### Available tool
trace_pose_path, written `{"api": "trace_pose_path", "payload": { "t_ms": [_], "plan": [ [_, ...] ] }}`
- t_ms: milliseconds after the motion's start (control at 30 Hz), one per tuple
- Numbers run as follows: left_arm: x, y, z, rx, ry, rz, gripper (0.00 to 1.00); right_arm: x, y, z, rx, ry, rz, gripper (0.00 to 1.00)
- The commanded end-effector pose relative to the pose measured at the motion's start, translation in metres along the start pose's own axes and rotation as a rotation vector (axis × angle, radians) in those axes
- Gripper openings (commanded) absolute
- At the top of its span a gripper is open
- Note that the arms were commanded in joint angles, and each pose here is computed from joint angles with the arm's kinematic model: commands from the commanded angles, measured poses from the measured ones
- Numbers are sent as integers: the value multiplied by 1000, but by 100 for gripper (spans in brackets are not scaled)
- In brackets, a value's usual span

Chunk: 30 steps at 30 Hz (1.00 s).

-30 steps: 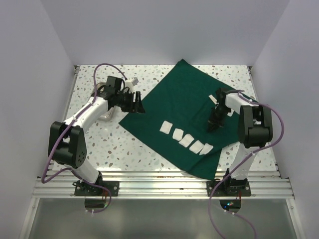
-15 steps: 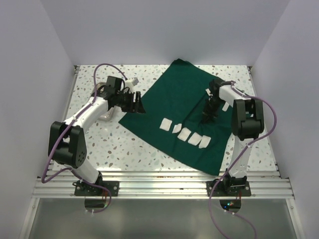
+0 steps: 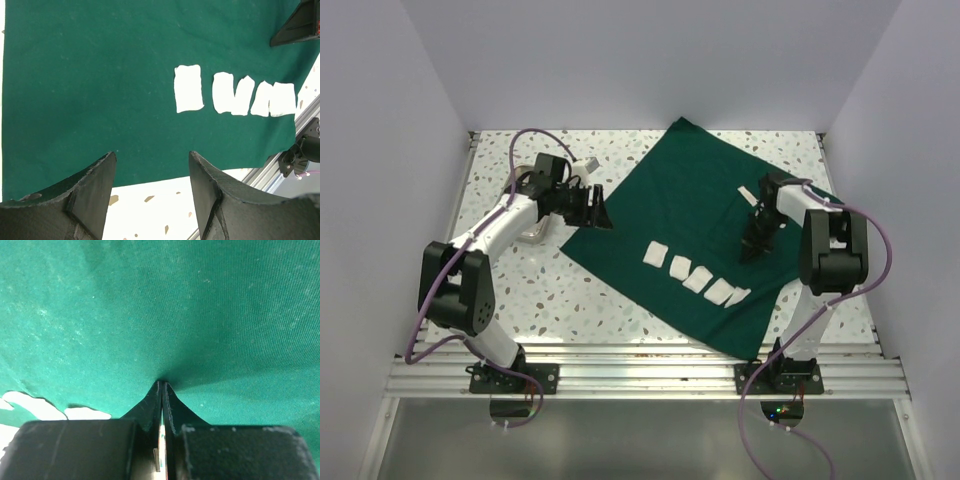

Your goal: Prepare the surgical pack

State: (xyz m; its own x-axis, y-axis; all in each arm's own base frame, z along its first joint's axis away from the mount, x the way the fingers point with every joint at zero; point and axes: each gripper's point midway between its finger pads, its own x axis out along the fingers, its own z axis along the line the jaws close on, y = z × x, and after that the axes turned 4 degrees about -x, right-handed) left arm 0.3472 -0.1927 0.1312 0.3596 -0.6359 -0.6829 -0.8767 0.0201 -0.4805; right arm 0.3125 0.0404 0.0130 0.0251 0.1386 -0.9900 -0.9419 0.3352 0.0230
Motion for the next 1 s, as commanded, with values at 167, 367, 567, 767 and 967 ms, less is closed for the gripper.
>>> {"api": "trace_pose_path", "payload": {
  "t_ms": [167, 367, 567, 767, 967],
  "plan": [
    [-1, -15, -7, 33, 24, -34, 64, -56, -16, 5, -73, 4, -128, 19],
    [-2, -16, -7, 37, 26, -40, 64, -81, 16, -4, -61, 17, -120, 34],
    [-1, -13, -6, 33, 22, -33, 63, -89, 62, -19, 4, 30, -98, 11],
    [-1, -13, -5, 38, 22, -31, 64, -57, 98, -27, 91, 30, -10, 0],
    [4, -17, 2, 27, -5, -21, 63, -32, 116, -39, 160, 74, 43, 0]
  ]
}}
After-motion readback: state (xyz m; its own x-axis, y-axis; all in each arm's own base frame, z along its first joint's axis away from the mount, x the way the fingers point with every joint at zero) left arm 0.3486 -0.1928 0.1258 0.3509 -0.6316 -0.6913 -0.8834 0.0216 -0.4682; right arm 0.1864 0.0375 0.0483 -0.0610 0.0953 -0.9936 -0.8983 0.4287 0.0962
